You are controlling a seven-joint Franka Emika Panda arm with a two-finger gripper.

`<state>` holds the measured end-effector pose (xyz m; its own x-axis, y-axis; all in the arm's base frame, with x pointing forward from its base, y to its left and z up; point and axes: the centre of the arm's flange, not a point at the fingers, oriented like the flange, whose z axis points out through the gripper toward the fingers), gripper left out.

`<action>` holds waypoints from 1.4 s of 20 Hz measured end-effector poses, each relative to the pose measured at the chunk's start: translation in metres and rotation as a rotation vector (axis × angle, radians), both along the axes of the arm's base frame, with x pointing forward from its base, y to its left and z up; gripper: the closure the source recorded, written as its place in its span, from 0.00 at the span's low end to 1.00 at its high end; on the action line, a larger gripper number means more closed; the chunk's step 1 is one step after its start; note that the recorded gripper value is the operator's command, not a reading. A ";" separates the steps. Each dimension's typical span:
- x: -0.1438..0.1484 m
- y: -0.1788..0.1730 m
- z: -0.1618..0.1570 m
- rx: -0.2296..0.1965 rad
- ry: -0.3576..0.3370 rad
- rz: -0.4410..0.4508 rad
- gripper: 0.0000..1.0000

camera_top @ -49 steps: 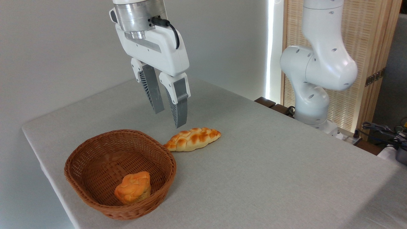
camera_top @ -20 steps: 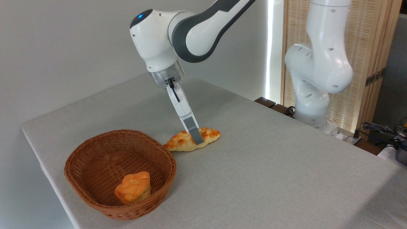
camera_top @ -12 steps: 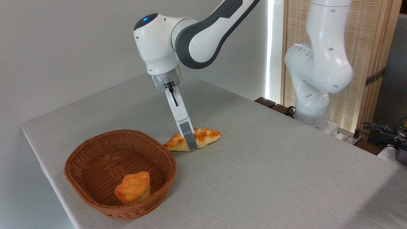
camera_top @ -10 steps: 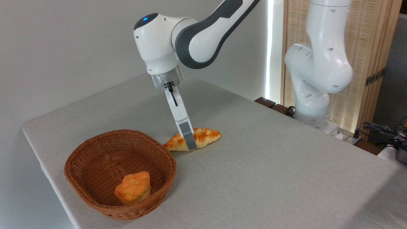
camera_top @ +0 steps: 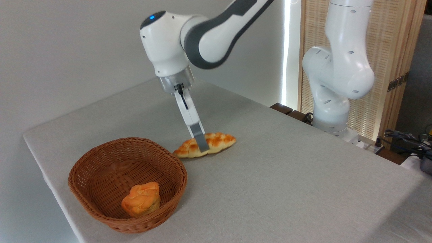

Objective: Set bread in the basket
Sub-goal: 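Close the gripper on the croissant and lift it, then carry the croissant over the wicker basket and lower it inside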

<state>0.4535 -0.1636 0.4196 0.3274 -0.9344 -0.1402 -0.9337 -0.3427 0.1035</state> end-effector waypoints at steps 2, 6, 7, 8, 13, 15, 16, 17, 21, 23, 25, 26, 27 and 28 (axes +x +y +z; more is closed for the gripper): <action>0.006 -0.001 0.033 0.005 0.009 0.005 0.56; 0.027 0.005 0.085 -0.028 -0.074 0.033 0.55; 0.033 0.010 0.094 -0.045 -0.089 0.052 0.53; 0.042 0.017 0.106 -0.076 -0.106 0.094 0.51; 0.108 0.017 0.124 -0.143 -0.168 0.348 0.49; 0.135 0.008 0.113 -0.161 -0.224 0.401 0.44; 0.148 0.003 0.106 -0.177 -0.264 0.434 0.42; 0.156 -0.001 0.098 -0.188 -0.289 0.452 0.39; 0.166 -0.011 0.082 -0.196 -0.309 0.449 0.02; 0.168 -0.011 0.077 -0.176 -0.310 0.439 0.00; 0.169 -0.012 0.074 -0.167 -0.315 0.433 0.00; 0.169 -0.012 0.074 -0.168 -0.318 0.432 0.00; 0.170 -0.012 0.073 -0.168 -0.318 0.432 0.00; 0.170 -0.012 0.073 -0.168 -0.318 0.432 0.00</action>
<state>0.6232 -0.1758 0.4926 0.6871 -0.7071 0.1674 -0.7064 -0.7039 -0.0738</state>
